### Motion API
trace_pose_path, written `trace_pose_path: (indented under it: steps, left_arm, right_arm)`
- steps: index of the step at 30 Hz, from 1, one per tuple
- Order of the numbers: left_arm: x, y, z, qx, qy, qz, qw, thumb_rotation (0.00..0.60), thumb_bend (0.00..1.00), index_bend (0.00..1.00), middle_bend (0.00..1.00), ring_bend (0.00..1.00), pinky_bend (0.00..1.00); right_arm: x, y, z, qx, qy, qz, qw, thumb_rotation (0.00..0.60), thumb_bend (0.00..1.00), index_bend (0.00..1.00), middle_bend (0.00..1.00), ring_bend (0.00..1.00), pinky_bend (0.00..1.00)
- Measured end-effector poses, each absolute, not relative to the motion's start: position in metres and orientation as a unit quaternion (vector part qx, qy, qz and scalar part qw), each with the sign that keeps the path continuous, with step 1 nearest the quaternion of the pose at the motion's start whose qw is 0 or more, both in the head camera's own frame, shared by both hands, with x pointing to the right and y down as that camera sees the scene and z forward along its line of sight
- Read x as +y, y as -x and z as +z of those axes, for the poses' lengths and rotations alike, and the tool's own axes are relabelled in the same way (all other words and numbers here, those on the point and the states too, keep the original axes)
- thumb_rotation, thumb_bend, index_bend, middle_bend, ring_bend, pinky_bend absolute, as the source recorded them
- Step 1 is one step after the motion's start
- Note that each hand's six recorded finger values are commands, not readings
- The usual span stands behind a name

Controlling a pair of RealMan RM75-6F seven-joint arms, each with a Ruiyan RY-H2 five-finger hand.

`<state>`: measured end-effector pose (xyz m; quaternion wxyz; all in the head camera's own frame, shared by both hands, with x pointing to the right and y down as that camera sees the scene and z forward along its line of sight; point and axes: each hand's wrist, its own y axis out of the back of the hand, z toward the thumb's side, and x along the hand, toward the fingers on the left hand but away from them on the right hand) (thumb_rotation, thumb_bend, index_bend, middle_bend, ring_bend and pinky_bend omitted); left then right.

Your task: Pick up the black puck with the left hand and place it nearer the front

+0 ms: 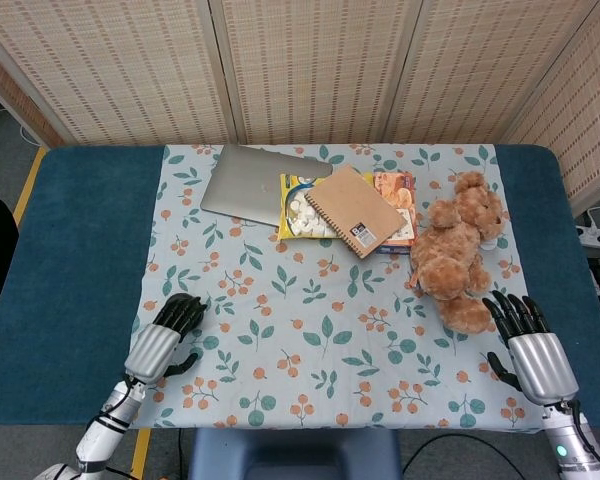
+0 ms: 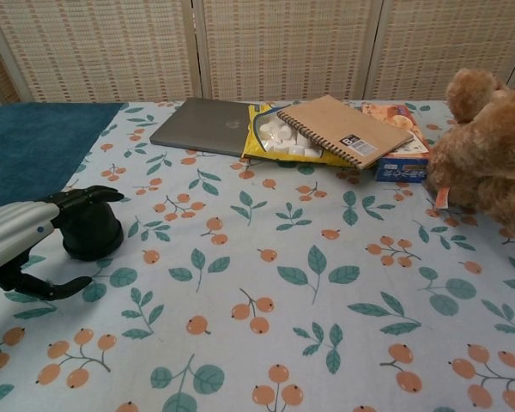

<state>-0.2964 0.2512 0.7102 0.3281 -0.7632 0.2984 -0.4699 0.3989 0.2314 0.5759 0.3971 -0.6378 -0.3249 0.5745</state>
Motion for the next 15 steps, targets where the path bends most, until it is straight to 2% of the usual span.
trace_pose_path:
  steps: [12, 15]
  left_arm:
    - [0.245, 0.298, 0.738, 0.274, 0.736, -0.507, 0.356, 0.600, 0.33, 0.00, 0.00, 0.00, 0.09]
    - [0.243, 0.300, 0.743, 0.269, 0.721, -0.514, 0.378, 0.600, 0.33, 0.05, 0.02, 0.00, 0.10]
  right_arm:
    - [0.232, -0.400, 0.575, -0.321, 0.646, 0.572, 0.390, 0.600, 0.29, 0.00, 0.00, 0.00, 0.00]
    - [0.233, -0.400, 0.575, -0.320, 0.646, 0.573, 0.389, 0.600, 0.29, 0.00, 0.00, 0.00, 0.00]
